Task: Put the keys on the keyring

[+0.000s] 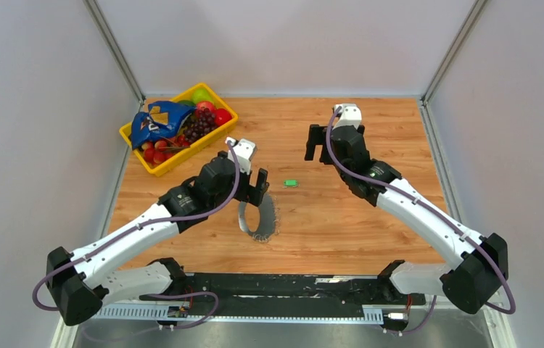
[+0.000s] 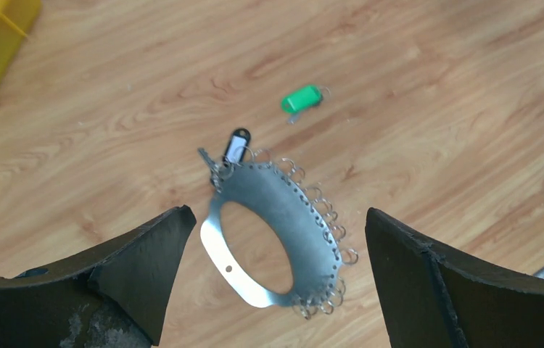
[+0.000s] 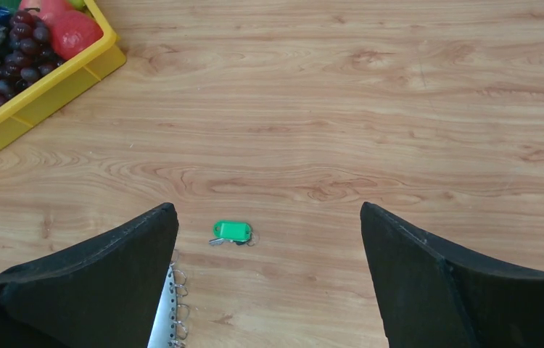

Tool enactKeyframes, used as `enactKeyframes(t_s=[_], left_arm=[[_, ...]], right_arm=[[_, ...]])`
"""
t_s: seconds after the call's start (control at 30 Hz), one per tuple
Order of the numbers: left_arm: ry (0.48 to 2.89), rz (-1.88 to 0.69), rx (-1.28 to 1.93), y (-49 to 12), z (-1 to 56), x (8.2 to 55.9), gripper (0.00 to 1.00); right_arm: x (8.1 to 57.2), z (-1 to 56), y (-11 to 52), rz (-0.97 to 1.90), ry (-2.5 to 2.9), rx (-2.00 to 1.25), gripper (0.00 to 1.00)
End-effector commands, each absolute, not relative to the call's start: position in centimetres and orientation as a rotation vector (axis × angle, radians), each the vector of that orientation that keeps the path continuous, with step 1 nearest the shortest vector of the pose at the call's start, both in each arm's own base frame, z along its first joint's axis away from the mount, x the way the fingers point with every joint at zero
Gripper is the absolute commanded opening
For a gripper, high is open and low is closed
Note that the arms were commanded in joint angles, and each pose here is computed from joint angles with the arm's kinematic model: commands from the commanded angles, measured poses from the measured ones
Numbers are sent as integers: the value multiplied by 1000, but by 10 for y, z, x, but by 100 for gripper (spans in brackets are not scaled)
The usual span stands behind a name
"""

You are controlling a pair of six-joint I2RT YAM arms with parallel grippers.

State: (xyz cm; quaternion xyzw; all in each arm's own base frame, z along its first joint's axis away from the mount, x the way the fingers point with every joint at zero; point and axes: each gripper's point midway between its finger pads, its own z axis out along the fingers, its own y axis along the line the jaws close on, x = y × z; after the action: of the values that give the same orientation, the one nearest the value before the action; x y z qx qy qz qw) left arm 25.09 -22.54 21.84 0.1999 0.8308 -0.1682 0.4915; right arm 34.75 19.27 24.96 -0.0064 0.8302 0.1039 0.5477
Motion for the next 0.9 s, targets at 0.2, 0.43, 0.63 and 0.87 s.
enactKeyframes(t_s=[0.2,0.43,0.63,0.87], left_arm=[[2087,-553,493,-234,163,220,100],[2192,-642,540,-230,124,189,100],[2263,-611,463,-217,109,181,99],[2352,-582,419,-215,88,179,75]], right_arm=[[320,210,194,274,2084,-127,100],[291,175,217,413,2188,-281,99],[269,152,238,426,2239,-396,94],[263,140,248,446,2278,-419,83]])
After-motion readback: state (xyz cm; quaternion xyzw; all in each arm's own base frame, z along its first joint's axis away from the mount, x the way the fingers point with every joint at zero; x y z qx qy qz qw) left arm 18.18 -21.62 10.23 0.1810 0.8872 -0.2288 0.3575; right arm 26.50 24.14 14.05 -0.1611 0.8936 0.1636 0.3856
